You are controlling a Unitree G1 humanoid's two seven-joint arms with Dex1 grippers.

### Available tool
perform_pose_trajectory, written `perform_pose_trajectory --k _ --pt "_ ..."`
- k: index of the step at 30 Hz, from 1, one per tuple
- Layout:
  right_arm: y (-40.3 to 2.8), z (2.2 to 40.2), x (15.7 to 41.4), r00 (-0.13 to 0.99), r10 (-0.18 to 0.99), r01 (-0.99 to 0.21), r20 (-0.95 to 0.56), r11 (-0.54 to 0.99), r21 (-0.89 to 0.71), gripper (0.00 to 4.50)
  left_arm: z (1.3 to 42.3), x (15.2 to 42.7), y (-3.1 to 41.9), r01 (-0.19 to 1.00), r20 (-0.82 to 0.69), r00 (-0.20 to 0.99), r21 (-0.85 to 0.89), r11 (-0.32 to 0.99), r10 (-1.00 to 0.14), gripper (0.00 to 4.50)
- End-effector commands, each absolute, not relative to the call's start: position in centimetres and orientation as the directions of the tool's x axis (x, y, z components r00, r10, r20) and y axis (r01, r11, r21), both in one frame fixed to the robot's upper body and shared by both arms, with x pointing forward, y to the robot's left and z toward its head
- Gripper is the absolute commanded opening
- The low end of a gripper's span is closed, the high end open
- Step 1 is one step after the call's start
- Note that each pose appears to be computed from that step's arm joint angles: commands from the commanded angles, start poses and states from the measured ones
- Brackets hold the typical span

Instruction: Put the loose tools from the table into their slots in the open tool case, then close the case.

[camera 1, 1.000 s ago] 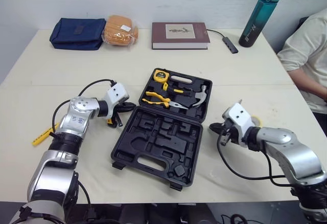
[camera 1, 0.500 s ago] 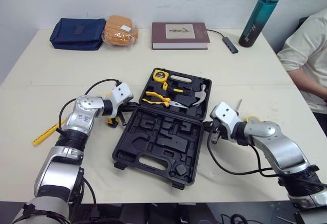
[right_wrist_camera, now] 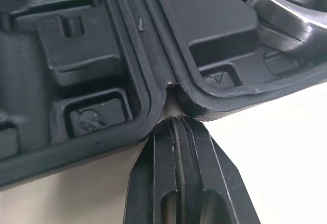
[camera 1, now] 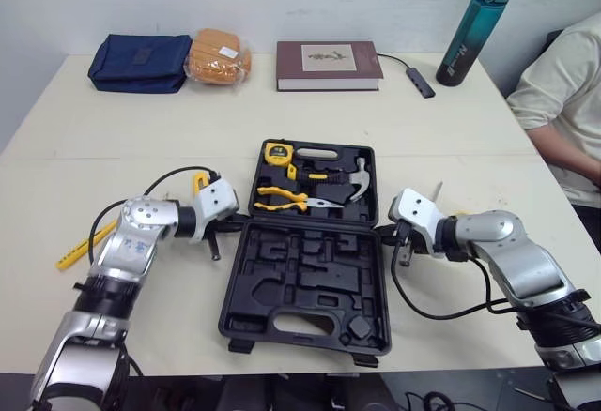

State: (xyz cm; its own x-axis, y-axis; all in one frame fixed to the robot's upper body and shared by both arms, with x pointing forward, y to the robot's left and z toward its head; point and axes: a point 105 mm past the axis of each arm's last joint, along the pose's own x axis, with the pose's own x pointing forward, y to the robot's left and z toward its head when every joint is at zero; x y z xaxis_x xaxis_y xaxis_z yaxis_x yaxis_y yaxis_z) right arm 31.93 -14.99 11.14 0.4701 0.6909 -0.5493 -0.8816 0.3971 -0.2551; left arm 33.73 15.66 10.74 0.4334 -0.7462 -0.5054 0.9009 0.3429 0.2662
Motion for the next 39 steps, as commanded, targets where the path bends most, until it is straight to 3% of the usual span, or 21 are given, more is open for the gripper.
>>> perform_pose_trajectory --k 1,11,20,26,28,29,30,37,39 --pt "-11.9 12.9 30.6 0.360 0.788 -0.926 -0.499 0.238 -0.292 0.00 9.5 30.7 12.9 0.959 -0.517 0.282 0.184 0.217 -0.808 0.05" --pt "-12.7 11.9 30.1 0.349 0.770 -0.930 -0.534 0.215 -0.298 0.00 8.3 29.5 15.0 0.923 -0.526 0.380 0.164 0.348 -0.760 0.05" --pt "-16.0 12.7 30.8 0.478 0.691 -0.873 -0.541 0.307 -0.379 0.00 9.9 29.6 17.2 0.872 -0.441 0.485 0.178 0.456 -0.755 0.05" --pt "-19.4 16.4 28.3 0.536 0.720 -0.844 -0.441 0.465 -0.267 0.00 14.3 25.0 20.2 0.866 -0.296 0.478 0.001 0.501 -0.827 0.05" --pt "-20.9 17.0 27.3 0.556 0.708 -0.830 -0.437 0.506 -0.237 0.00 15.0 23.6 21.7 0.841 -0.281 0.506 -0.051 0.539 -0.816 0.56" --pt "-21.9 17.3 26.8 0.575 0.695 -0.815 -0.433 0.537 -0.220 0.65 15.3 22.8 22.8 0.819 -0.278 0.531 -0.073 0.568 -0.801 0.85" --pt "-23.1 17.8 26.4 0.601 0.678 -0.792 -0.424 0.574 -0.206 0.97 15.4 22.2 24.1 0.790 -0.283 0.564 -0.089 0.607 -0.775 1.27" --pt "-29.8 19.1 24.7 0.740 0.526 -0.637 -0.420 0.749 -0.184 4.47 15.7 19.2 32.4 0.555 -0.352 0.761 -0.080 0.828 -0.545 4.48" --pt "-31.3 19.2 24.4 0.771 0.481 -0.591 -0.418 0.785 -0.185 4.47 15.7 18.3 34.8 0.483 -0.368 0.801 -0.068 0.873 -0.472 4.48"
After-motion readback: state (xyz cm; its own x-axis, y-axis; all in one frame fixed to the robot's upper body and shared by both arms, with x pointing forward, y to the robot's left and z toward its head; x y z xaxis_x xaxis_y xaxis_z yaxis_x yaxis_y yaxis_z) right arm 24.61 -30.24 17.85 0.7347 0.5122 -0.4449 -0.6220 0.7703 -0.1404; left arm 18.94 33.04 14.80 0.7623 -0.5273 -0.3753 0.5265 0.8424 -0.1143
